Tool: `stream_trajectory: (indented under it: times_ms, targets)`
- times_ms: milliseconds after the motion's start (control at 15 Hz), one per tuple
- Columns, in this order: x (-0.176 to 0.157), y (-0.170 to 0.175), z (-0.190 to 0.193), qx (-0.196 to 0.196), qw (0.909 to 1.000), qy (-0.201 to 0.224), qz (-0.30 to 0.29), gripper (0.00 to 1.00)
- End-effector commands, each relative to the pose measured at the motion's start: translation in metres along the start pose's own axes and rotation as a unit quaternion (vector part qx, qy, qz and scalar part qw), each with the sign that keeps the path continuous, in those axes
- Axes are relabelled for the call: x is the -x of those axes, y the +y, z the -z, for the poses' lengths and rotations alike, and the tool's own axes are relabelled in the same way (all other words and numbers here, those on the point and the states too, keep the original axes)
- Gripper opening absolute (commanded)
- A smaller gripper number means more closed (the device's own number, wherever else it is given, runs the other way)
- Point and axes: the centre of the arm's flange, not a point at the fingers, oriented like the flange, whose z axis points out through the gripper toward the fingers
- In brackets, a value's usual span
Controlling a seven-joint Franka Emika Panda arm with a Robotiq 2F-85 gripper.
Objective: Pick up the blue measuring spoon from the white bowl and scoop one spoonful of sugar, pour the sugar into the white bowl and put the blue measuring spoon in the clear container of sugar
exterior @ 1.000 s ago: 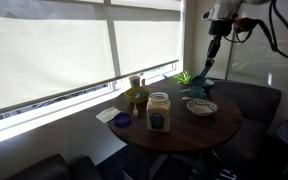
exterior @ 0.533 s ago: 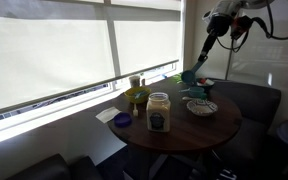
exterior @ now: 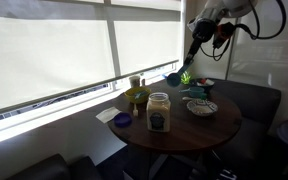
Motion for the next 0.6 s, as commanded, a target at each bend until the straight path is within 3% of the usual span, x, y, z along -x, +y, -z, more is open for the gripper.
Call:
stream_trajectory:
  times_ms: [0,533]
  targets:
    - [-0.032,0.002,-0.005,-0.023,0.9994,-0.008,0.023,0.02]
    - [-0.066,0.006,-0.052,-0.009,0.9982,-0.051,0.03,0.02]
